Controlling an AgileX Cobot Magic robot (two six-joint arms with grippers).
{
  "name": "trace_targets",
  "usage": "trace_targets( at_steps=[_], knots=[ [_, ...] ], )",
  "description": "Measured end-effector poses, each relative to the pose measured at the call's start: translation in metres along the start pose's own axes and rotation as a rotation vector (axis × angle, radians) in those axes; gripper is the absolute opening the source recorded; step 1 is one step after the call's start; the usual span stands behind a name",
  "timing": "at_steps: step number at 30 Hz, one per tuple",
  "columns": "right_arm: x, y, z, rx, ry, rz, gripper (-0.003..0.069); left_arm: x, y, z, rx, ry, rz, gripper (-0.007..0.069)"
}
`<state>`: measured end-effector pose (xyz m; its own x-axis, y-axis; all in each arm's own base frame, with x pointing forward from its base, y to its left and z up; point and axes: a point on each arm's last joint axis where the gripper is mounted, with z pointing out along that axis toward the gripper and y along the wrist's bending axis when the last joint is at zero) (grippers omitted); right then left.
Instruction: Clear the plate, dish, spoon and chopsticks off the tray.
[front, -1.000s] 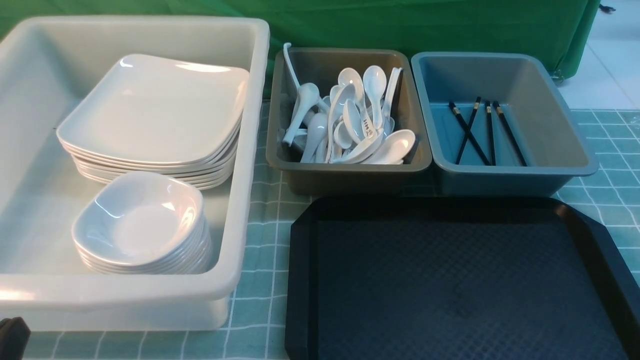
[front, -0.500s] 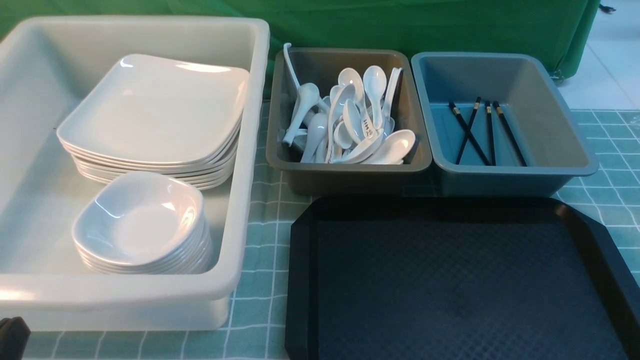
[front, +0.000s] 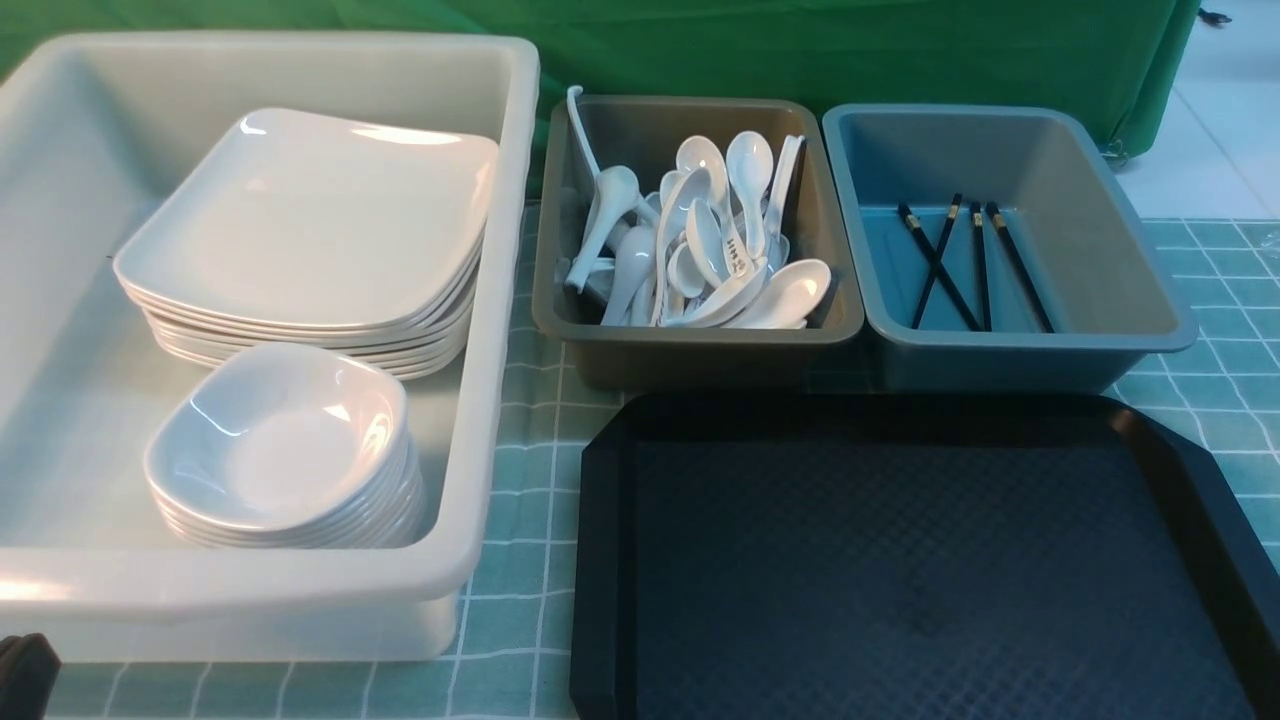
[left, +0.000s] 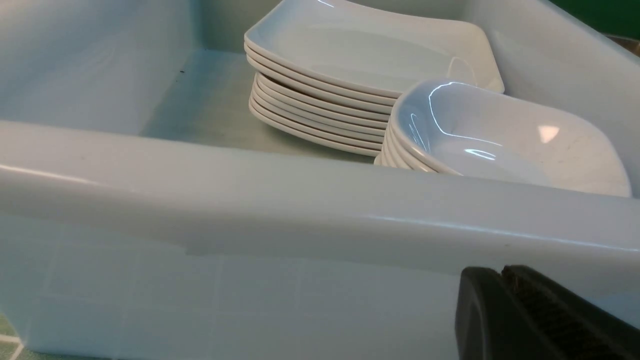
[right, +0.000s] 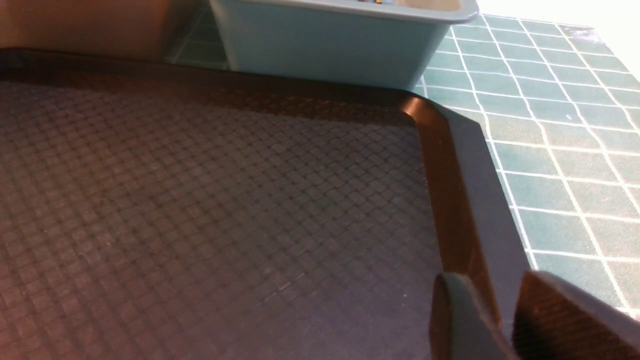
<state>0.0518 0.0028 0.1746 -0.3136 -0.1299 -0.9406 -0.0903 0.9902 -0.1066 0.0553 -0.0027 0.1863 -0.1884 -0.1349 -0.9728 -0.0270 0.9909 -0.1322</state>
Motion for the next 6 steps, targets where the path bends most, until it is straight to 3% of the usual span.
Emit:
trace_targets(
  at_steps=[6],
  knots=[
    [0.0,0.0,0.0,0.0,0.0,0.0,0.0233,0.0,0.0,0.0,0.0,0.0,0.0,0.0013]
  ],
)
